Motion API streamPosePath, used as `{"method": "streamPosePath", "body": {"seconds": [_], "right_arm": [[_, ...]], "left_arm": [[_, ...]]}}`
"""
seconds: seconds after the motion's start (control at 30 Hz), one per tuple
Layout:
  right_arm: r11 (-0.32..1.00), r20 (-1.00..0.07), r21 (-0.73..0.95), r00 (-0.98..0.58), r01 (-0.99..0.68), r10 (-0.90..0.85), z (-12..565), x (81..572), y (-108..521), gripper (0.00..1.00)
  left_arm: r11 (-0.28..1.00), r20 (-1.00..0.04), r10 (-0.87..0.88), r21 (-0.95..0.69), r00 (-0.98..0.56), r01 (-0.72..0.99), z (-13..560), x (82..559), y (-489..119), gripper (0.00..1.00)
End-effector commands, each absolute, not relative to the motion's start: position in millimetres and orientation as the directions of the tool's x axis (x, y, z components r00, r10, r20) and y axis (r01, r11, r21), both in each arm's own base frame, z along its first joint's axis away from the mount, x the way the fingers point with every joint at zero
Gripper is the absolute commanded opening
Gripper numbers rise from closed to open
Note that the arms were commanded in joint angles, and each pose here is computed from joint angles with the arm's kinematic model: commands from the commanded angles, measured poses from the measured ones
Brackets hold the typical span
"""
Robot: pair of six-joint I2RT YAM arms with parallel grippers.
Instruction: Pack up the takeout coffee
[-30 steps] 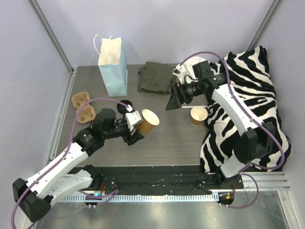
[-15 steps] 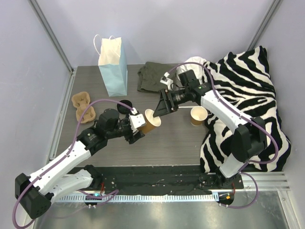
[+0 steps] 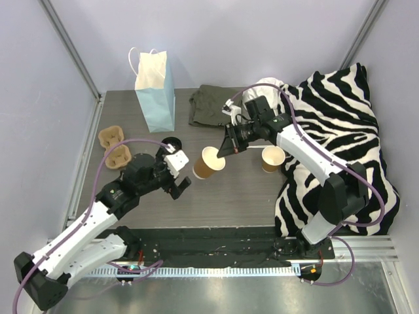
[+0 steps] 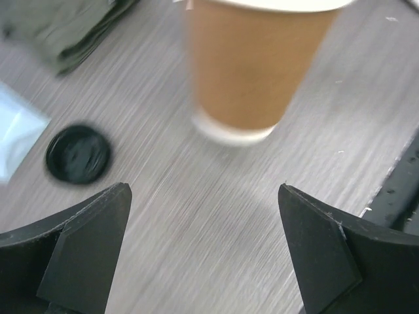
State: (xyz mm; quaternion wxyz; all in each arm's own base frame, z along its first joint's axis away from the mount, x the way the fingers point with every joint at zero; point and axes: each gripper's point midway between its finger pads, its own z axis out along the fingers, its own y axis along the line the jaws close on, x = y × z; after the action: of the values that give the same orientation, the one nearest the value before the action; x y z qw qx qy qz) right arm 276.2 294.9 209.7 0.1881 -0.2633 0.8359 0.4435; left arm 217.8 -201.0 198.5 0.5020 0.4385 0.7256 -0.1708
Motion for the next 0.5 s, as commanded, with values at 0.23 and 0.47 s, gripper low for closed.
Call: {"method": "streamPosePath", "body": {"seconds": [0.23, 0.47], "right_arm": [[0.693, -0.522, 0.283, -0.712, -0.663, -0.469, 143.7, 287.3, 270.8, 0.01], [0.733, -0.473, 0.143, -0.696, -0.665, -0.54, 125.2, 290.3, 275.5, 0.04]], "left_arm": [[0.782, -0.628, 0.495, 0.021, -0.6, 0.623, 159.2, 242.9, -124.8, 1.0], [0.761, -0.584, 0.531, 0.01, -0.614, 0.649, 144.6, 284.2, -123.5, 1.0]]}}
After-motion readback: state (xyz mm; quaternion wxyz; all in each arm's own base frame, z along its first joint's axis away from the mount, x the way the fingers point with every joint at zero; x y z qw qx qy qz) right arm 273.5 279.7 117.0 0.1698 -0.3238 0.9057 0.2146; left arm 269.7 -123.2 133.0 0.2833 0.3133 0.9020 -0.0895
